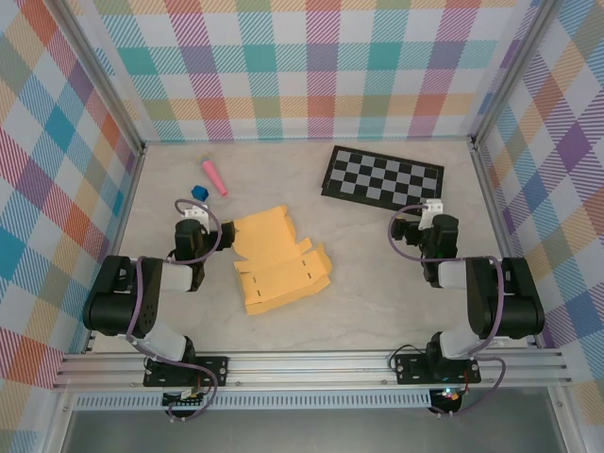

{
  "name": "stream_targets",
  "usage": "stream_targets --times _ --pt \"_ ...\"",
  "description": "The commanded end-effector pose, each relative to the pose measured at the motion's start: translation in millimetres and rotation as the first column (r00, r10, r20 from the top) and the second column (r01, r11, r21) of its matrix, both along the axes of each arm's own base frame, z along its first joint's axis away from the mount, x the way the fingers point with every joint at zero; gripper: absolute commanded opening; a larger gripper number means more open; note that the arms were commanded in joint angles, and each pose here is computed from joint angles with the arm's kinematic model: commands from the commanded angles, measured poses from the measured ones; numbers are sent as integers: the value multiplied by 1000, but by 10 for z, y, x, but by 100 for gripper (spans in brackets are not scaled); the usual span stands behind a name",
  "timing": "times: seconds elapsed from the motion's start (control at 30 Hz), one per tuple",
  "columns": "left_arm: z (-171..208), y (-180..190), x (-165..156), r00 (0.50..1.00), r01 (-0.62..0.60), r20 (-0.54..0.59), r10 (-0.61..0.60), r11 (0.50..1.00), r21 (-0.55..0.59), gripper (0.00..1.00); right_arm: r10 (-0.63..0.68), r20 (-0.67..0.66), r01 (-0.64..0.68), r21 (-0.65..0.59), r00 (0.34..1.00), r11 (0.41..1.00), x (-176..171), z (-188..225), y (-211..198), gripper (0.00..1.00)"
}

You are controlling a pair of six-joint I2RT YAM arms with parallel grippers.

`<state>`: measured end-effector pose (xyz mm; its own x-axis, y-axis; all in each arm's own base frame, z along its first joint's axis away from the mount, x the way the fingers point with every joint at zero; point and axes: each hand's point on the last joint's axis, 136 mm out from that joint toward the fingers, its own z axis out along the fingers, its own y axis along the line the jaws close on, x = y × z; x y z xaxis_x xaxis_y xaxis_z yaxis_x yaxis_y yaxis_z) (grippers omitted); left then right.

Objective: Fold the paper box

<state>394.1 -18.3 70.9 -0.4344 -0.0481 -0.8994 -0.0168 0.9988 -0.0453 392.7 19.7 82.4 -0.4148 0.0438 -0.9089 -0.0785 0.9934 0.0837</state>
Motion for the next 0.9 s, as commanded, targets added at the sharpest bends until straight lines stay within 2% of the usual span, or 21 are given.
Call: stream_targets --times 0.0,0.73,0.8,0.87 --pt "76 40 48 1000 -17 25 18 1000 -9 100 19 24 -19 5 1000 1000 51 80 26 100" --pt "94 52 49 999 -26 31 26 1000 -8 100 19 23 -19 6 1000 1000 52 80 26 100" --pt "180 109 27 998 -61 32 62 998 -6 100 -48 30 48 8 998 999 49 139 -77 100" --pt "303 174 -47 993 -115 -17 114 993 -12 100 -145 43 145 8 988 989 -29 359 -235 100"
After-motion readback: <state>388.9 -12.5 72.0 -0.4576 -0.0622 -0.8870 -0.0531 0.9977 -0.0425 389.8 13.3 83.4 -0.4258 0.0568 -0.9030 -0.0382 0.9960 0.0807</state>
